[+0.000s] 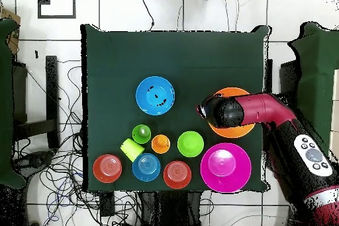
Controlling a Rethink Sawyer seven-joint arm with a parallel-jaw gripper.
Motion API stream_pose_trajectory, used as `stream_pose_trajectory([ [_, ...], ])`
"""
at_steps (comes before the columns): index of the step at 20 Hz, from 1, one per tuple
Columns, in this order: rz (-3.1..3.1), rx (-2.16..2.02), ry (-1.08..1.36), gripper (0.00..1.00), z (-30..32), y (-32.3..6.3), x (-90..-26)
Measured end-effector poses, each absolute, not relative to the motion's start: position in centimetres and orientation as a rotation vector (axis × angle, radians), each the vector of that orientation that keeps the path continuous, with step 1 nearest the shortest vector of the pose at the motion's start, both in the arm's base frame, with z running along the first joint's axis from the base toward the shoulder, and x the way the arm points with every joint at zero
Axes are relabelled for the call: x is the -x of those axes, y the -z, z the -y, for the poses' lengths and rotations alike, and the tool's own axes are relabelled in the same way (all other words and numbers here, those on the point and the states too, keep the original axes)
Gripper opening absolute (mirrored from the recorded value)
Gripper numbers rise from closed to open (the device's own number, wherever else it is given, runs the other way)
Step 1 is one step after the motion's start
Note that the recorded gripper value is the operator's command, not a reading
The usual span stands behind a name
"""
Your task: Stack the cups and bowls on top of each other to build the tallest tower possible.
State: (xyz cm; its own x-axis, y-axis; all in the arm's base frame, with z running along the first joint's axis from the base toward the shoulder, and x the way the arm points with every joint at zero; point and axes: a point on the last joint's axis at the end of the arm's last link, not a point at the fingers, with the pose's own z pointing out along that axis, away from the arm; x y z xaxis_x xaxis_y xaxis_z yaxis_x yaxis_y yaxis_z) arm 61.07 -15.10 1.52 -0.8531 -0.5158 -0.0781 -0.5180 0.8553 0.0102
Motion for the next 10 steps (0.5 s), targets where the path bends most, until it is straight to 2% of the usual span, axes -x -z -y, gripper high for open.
stream_pose_trajectory([
  [10,-2.992,0.841,-0.032,1.00,15.57,-1.96,-60.34],
])
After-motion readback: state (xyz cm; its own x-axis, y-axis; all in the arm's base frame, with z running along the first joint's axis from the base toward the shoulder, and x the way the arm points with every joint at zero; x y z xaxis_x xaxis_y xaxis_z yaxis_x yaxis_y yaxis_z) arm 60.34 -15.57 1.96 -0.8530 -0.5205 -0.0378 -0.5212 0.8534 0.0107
